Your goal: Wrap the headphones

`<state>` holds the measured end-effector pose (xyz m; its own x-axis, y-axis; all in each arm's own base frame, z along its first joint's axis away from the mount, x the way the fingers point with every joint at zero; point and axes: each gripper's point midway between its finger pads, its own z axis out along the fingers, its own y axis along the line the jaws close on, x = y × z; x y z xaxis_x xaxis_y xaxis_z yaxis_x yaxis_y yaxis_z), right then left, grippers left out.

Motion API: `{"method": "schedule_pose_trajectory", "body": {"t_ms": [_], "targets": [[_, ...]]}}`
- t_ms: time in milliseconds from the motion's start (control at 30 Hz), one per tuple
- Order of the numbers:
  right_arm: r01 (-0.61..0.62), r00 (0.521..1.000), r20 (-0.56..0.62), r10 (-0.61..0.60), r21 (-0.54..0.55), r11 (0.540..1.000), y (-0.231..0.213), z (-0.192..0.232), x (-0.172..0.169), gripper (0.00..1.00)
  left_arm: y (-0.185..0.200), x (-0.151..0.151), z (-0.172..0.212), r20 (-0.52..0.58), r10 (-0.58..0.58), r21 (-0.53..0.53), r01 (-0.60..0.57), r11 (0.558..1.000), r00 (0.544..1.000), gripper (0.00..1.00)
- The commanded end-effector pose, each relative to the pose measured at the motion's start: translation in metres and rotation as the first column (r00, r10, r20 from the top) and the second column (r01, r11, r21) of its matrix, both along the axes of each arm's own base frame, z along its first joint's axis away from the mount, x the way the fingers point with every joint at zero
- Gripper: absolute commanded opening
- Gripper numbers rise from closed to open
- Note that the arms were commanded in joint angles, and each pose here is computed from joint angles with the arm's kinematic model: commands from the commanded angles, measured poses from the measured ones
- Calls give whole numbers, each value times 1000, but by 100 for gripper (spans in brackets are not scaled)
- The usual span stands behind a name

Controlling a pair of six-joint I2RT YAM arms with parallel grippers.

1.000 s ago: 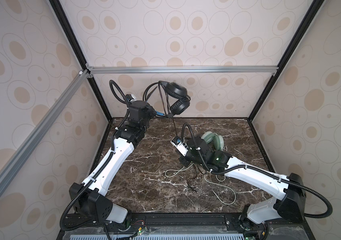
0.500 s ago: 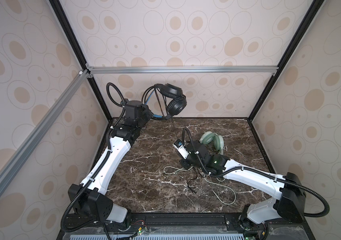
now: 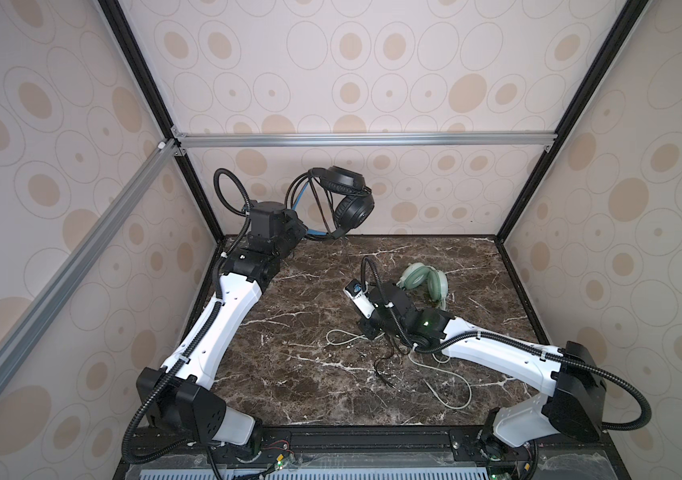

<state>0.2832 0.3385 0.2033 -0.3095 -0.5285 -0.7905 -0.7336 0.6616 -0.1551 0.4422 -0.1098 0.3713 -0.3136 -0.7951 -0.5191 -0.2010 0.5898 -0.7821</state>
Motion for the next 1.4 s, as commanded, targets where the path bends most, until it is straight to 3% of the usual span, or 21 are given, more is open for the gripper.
{"method": "schedule_pose_trajectory", "body": {"t_ms": [0, 333, 567, 700, 867, 967, 1200, 1367], "targets": [[-81, 993, -95, 74, -70, 994, 3, -23, -23, 0, 23, 1, 90, 270, 141, -81, -123, 989, 952, 0], [-171, 984, -46, 172, 8, 985, 26, 40, -32, 0, 14, 13, 51, 291, 196, 165, -251, 954, 937, 0], [-193, 981, -8, 193, 36, 981, 38, 80, -26, 0, -10, 17, 5, 232, 123, 450, -219, 866, 965, 0], [-170, 985, 25, 169, 46, 984, 37, 104, -17, 0, -14, 6, -18, 193, 78, 553, -174, 815, 978, 0], [-145, 989, 43, 144, 12, 989, 25, 124, 0, 0, -24, -11, -19, 162, -12, 714, -109, 691, 987, 0], [-119, 989, 82, 126, -78, 990, 11, 130, 14, 0, -22, -20, -19, 149, -56, 777, -82, 624, 987, 0], [-10, 972, 218, 85, -324, 946, -24, 144, 50, 0, -25, -34, -28, 73, -162, 869, 17, 494, 984, 0], [42, 953, 292, 76, -378, 925, -28, 162, 63, 0, -24, -41, -34, 21, -203, 906, 67, 417, 979, 0]]}}
